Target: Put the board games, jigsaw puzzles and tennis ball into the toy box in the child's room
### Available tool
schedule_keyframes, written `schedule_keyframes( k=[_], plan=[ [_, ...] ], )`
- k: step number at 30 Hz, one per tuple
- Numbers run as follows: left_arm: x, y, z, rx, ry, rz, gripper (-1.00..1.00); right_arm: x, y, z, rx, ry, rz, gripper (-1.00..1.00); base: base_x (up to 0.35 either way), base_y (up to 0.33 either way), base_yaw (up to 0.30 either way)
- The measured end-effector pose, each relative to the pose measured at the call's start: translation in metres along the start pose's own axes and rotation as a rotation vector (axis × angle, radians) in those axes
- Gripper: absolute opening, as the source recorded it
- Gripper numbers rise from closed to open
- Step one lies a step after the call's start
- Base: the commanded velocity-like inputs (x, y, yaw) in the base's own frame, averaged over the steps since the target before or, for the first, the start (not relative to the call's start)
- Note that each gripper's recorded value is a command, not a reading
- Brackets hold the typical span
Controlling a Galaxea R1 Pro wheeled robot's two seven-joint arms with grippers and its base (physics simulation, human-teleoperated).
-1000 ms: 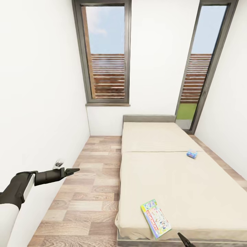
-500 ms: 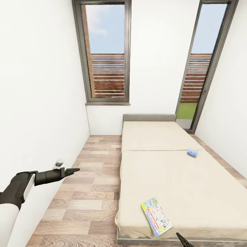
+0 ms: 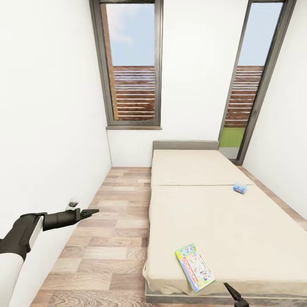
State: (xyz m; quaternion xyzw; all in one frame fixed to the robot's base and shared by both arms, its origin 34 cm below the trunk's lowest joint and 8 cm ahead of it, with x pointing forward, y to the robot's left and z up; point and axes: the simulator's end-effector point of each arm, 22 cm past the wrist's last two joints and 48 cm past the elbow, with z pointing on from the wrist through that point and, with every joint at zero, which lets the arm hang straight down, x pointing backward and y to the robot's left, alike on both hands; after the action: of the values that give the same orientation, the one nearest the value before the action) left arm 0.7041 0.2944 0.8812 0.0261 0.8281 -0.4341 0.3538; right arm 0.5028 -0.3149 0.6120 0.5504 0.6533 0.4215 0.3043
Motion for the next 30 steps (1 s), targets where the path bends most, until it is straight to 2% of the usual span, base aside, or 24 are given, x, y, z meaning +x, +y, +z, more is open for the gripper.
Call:
schedule_keyframes(
  k=[6,10,17,30],
  plan=[
    [0.006,0.007,0.004,0.001,0.000,0.001,1.00,-0.001,0.004,0.016,-0.012,-0.001,0.022,1.00,0.000,0.000,0.000],
    [0.011,0.011,0.006,0.000,0.000,0.001,1.00,0.002,-0.003,0.022,0.002,0.002,0.025,1.00,0.000,0.000,0.000],
    [0.018,0.020,0.010,0.000,-0.001,0.001,1.00,-0.005,-0.017,0.027,0.023,-0.005,0.018,1.00,0.000,0.000,0.000],
    [0.033,0.035,0.018,0.002,-0.003,0.002,1.00,-0.009,-0.026,0.046,0.007,-0.018,-0.001,1.00,0.000,0.000,0.000]
  ],
)
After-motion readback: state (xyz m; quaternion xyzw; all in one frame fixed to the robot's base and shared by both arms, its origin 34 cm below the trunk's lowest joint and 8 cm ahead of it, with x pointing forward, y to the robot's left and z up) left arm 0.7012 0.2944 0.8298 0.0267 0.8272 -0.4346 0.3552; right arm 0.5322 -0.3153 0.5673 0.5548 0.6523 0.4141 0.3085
